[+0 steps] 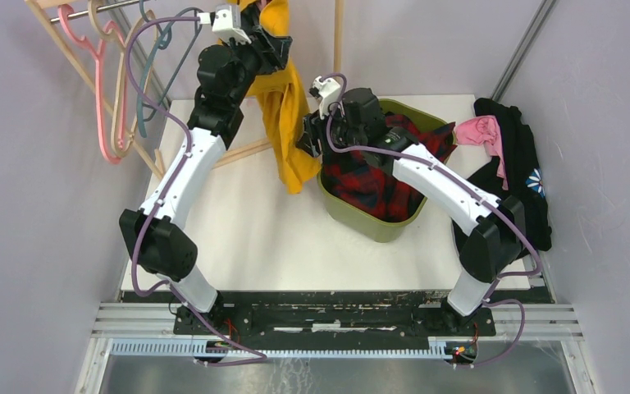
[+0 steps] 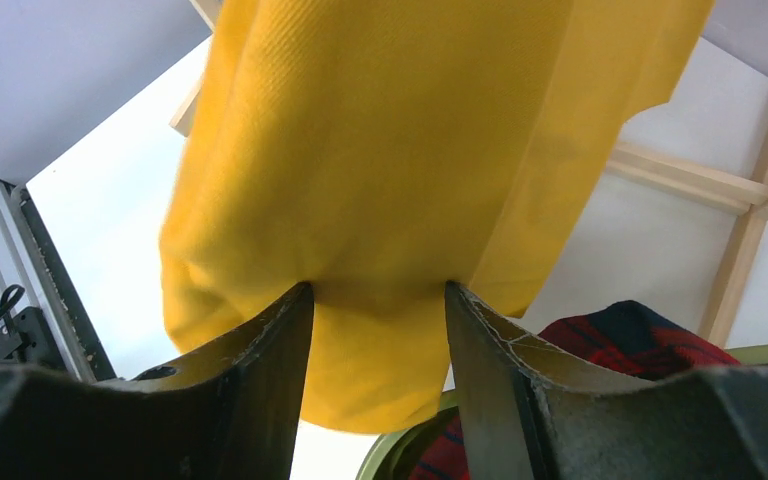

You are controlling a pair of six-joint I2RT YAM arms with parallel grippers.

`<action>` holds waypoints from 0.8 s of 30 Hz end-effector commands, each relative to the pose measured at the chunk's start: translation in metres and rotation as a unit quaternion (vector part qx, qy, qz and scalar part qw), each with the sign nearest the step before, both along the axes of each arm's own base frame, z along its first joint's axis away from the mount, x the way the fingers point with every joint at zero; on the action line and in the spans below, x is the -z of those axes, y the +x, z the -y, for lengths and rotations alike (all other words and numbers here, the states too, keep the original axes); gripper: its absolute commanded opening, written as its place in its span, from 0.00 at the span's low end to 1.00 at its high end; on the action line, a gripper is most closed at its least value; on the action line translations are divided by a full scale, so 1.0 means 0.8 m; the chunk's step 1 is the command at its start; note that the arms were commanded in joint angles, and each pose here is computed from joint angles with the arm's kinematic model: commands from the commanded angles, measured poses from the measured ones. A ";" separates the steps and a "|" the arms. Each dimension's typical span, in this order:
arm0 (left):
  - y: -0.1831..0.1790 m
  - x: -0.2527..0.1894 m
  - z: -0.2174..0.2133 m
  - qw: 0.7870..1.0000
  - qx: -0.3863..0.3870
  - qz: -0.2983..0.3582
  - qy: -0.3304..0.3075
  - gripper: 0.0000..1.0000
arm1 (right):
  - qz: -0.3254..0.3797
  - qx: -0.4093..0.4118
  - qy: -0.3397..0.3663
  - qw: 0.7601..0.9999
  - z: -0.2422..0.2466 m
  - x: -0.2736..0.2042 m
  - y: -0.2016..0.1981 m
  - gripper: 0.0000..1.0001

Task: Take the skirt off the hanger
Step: Pick up the hanger from the clothesline.

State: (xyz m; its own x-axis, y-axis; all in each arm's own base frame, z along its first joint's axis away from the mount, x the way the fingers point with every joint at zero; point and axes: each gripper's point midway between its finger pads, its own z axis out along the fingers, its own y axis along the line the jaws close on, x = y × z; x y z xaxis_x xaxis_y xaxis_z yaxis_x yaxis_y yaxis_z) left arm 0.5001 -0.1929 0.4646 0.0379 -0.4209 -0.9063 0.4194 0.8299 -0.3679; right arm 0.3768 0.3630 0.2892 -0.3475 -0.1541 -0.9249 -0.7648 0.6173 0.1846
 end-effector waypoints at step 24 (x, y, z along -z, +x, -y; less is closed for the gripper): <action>0.003 0.032 -0.161 0.927 -0.276 -0.034 0.250 0.72 | 0.089 -0.031 -0.003 0.996 0.002 -0.081 -0.015 0.58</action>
State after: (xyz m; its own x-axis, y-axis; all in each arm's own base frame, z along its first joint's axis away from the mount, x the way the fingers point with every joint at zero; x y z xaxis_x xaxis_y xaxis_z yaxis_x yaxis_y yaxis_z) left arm 0.5103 -0.1150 0.4351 0.0782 -0.0208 -0.9967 0.0303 0.9994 -0.0185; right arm 0.3642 0.3668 0.3052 -0.2832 -0.2132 -0.9351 -0.8177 0.5631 0.1193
